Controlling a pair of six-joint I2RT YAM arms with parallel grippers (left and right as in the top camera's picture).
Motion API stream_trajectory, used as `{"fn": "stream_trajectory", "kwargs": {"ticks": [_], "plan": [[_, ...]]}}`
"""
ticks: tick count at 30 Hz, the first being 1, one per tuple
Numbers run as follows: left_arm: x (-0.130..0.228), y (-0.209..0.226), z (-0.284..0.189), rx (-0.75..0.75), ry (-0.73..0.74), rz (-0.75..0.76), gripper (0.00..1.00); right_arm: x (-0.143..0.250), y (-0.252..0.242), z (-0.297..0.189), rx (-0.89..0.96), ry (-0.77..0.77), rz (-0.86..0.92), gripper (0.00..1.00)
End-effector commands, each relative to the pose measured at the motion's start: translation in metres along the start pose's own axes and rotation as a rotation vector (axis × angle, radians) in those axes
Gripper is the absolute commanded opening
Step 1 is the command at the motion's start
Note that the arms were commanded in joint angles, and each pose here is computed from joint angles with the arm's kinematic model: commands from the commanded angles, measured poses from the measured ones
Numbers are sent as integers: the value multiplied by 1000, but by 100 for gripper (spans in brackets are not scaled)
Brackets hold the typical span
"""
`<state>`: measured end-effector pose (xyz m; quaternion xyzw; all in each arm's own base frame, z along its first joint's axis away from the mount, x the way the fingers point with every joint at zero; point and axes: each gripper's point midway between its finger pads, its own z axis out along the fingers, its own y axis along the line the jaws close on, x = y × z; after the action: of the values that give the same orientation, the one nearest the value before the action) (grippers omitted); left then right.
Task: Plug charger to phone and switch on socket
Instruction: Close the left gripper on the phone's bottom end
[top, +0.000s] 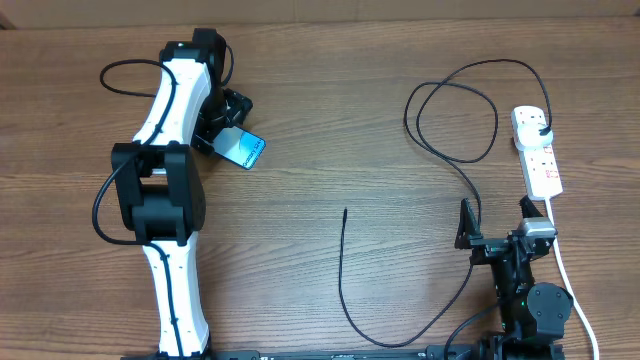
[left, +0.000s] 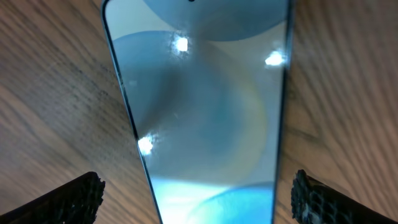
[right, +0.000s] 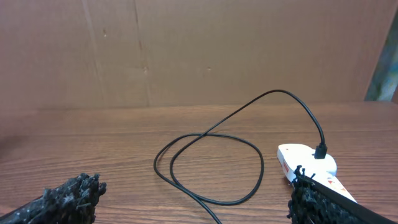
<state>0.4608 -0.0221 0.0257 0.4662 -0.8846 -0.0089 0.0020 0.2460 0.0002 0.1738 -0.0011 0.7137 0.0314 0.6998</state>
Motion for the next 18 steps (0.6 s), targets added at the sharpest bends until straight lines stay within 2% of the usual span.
{"fn": "stream_trajectory", "kwargs": {"ticks": [1,18], "plan": [[0,-1,14,-28,-6,-17,100,1,-1,0,6,-7,2,100],[-4,-8,23,-8,-18,-18,100,1,-1,0,6,-6,2,100]]}}
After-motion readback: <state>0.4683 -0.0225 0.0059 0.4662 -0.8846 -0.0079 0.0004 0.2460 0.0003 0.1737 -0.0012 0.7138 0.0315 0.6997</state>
